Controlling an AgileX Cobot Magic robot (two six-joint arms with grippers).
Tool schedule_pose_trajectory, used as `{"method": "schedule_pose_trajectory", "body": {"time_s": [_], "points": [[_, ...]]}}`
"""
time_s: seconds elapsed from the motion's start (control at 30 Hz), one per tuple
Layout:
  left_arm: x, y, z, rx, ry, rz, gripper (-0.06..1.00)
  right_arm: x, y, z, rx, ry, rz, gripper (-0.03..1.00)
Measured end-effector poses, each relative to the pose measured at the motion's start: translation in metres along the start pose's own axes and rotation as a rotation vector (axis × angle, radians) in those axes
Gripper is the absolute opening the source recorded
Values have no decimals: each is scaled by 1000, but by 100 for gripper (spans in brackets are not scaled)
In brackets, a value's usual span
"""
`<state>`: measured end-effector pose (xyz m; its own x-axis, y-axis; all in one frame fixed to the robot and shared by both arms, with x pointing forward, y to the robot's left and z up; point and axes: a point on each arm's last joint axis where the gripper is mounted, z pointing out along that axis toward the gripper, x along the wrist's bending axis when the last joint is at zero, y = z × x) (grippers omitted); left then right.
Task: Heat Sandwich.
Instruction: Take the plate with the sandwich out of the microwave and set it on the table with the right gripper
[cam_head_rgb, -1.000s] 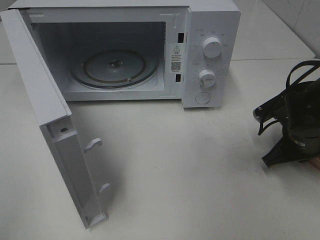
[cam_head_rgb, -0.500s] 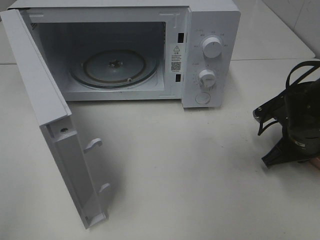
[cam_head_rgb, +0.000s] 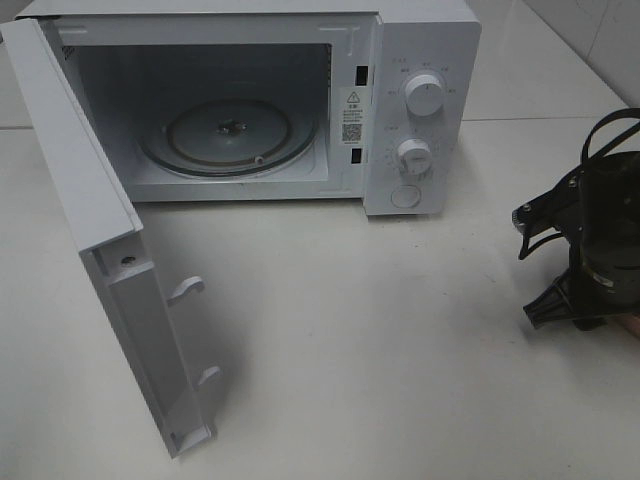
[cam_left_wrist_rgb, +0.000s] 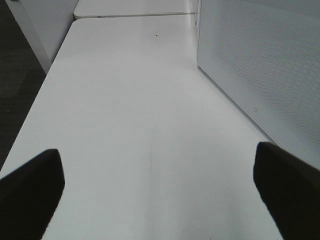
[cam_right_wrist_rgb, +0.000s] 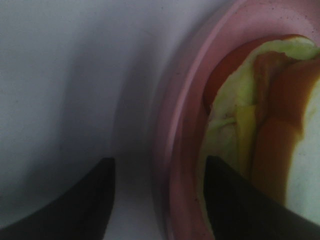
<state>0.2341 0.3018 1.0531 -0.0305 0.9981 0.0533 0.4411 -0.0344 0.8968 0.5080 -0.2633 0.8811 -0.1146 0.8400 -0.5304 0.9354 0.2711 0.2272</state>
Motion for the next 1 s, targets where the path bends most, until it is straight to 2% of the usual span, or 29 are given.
{"method": "schedule_pose_trajectory", "body": {"time_s": [0.1, 0.2, 0.47, 0.53, 0.7, 0.9, 1.0], "points": [[0, 0, 0, 0, 0, 0, 97, -6, 1, -15, -21, 36, 20, 62], [0, 0, 0, 0, 0, 0, 97, -10, 0, -24, -23, 60, 35, 63], [0, 0, 0, 0, 0, 0, 97, -19, -5, -57, -29, 194, 34, 67], [0, 0, 0, 0, 0, 0, 97, -21, -8, -68, -33, 242, 51, 72], [0, 0, 0, 0, 0, 0, 97, -30, -16, -89, -40, 291, 57, 79], [0, 0, 0, 0, 0, 0, 97, -39, -24, -110, -70, 346, 69, 80], [0, 0, 0, 0, 0, 0, 97, -47, -32, -131, -127, 407, 88, 80]]}}
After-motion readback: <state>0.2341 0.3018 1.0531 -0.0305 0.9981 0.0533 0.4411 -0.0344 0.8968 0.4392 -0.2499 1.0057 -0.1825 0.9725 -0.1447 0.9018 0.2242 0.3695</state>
